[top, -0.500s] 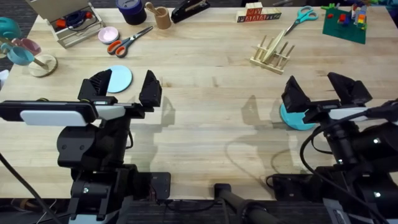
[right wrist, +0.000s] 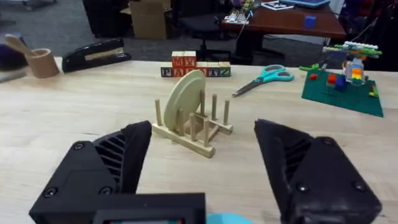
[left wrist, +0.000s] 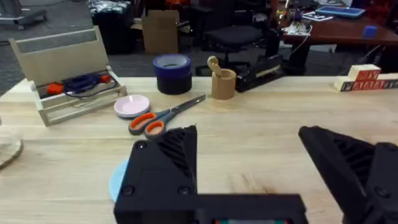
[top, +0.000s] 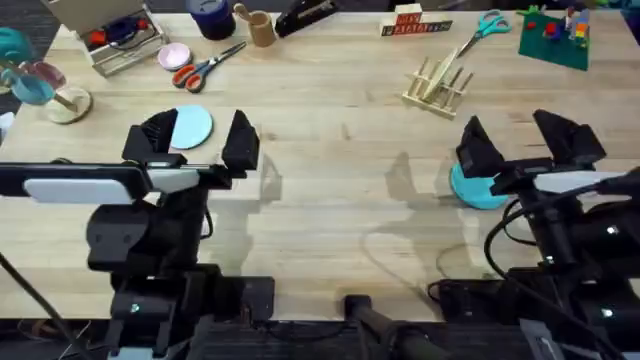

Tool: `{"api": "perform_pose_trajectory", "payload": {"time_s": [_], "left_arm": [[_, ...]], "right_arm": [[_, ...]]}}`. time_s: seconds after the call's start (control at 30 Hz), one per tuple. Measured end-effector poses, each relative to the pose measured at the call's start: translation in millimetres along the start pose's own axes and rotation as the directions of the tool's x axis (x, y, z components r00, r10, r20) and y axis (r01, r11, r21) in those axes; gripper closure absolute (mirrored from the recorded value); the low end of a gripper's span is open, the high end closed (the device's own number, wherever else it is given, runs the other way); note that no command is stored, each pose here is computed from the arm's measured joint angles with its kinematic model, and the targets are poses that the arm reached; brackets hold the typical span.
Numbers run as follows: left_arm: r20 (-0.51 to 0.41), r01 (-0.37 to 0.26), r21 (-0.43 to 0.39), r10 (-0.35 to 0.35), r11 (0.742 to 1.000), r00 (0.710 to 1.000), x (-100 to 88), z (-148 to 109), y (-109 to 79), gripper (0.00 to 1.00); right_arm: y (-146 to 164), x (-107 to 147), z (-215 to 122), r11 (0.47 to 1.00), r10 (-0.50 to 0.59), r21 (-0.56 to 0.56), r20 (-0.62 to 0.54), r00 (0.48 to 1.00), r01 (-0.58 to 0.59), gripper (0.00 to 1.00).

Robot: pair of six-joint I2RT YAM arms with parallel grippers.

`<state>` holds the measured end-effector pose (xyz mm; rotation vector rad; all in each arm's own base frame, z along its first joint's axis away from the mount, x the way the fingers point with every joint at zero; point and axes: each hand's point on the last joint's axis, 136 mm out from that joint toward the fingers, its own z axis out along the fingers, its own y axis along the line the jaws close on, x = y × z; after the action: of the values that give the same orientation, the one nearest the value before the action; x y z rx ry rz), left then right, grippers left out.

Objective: Pick up the plates from the table one by one and place each into a slot on the dish rack.

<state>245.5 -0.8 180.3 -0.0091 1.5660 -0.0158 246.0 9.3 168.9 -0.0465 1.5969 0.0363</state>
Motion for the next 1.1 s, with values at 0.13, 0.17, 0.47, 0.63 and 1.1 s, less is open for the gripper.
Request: {"api": "perform_pose_trajectory", "payload": {"time_s": [0.13, 0.17, 0.47, 0.63, 1.1], "left_arm": [[0.016, 0.001, -0.021, -0.001, 1.0, 1.0, -24.7, -6.5, 3.2, 0.007], [0.029, 0.002, -0.029, -0.001, 1.0, 1.0, -34.7, -9.2, 4.5, 0.007], [-0.023, 0.002, -0.072, -0.004, 0.997, 1.0, -99.1, -23.1, 10.6, 0.009], [-0.207, -0.011, -0.077, -0.005, 0.997, 0.978, -111.8, -16.4, 11.0, 0.01], [-0.595, -0.033, -0.06, -0.009, 0.998, 0.803, -125.2, 33.3, 8.2, 0.01]], "right_arm": [[0.0, -18.0, -3.1, 1.0, 0.002, 0.0, 0.032, 0.999, -0.002, 0.005], [0.0, -27.9, -4.8, 1.0, 0.002, 0.0, 0.051, 0.999, -0.002, 0.005], [0.3, -103.1, -11.1, 1.0, 0.007, -0.003, 0.017, 1.0, -0.007, 0.006], [-0.5, -117.1, 6.3, 1.0, 0.016, -0.003, -0.163, 0.987, -0.017, 0.006], [-0.9, -111.0, 71.0, 0.999, 0.034, -0.001, -0.568, 0.822, -0.042, 0.006]]}}
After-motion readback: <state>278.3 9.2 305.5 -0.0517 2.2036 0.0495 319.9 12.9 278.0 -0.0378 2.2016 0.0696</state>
